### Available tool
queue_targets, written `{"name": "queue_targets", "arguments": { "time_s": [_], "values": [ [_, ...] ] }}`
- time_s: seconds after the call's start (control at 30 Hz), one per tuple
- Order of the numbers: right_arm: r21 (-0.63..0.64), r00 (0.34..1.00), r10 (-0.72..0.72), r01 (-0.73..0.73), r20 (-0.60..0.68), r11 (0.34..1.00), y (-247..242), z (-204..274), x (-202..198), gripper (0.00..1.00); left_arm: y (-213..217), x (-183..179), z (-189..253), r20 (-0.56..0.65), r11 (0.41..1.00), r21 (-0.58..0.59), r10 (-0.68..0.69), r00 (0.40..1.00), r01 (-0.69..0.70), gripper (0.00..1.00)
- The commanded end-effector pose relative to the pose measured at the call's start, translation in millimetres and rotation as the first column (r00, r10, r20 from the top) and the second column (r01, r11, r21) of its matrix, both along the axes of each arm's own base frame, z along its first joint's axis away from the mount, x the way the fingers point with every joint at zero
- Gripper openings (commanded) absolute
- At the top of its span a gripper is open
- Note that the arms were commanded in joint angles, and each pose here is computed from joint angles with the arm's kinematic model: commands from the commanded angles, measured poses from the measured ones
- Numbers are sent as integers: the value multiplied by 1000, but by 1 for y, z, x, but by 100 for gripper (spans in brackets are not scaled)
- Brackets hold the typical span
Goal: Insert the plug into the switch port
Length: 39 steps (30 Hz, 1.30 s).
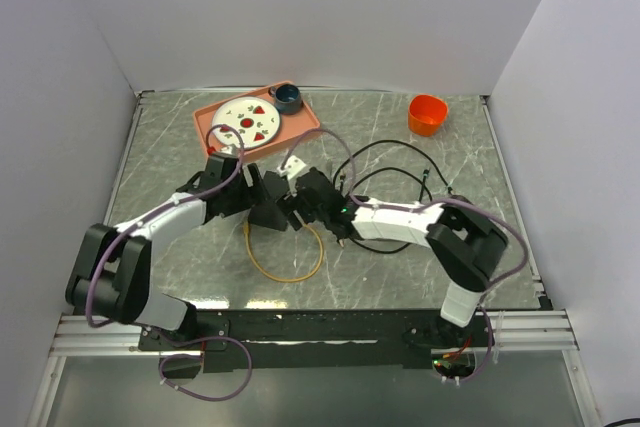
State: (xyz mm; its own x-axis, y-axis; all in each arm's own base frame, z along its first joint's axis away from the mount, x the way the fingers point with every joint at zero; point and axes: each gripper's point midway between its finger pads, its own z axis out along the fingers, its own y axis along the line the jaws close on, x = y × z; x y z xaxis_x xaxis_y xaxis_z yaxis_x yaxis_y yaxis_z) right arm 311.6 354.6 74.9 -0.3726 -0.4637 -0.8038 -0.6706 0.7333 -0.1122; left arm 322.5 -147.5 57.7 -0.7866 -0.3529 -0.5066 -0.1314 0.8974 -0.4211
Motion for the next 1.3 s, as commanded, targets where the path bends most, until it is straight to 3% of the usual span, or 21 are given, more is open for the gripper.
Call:
{"name": "queue_targets", "arguments": {
  "time_s": [0.0, 0.3, 0.43, 0.53, 0.8, 0.9, 1.03, 1.13, 1.17, 1.2, 1.27],
  "values": [
    [156, 985, -154, 141, 79, 978, -28, 60, 20, 87, 1, 17, 55, 130, 1000, -2, -2, 992, 2, 91],
    [254, 956, -292, 286, -16, 924, -76, 64, 47, 84, -19, 14, 83, 192, 994, -57, -84, 978, 96, 89],
    [136, 943, -331, 334, -41, 933, -75, 43, 65, 72, -22, 11, 84, 192, 992, -63, -91, 977, 105, 89],
    [46, 928, -366, 369, -72, 928, -72, 26, 78, 72, -22, 9, 82, 187, 992, -67, -91, 978, 105, 88],
    [-45, 900, -428, 425, -86, 904, -67, 0, 101, 69, -23, 0, 71, 167, 990, -77, -102, 981, 116, 88],
    [-78, 888, -452, 447, -86, 891, -71, -10, 106, 62, -24, -3, 68, 164, 990, -78, -107, 981, 121, 88],
    [-123, 884, -455, 443, -107, 888, -71, -30, 106, 59, -24, -5, 67, 162, 989, -78, -109, 981, 123, 88],
    [-140, 880, -458, 441, -129, 887, -71, -39, 106, 32, -23, -6, 67, 163, 990, -76, -109, 981, 122, 88],
    [-133, 881, -450, 434, -142, 891, -69, -42, 105, 13, -22, -6, 66, 160, 990, -75, -110, 981, 123, 88],
    [-125, 881, -449, 433, -148, 892, -69, -42, 105, 3, -22, -7, 66, 159, 990, -74, -110, 981, 123, 88],
    [-94, 884, -443, 434, -147, 896, -70, -35, 105, 0, -21, -8, 67, 160, 990, -69, -107, 981, 119, 88]
  ]
}}
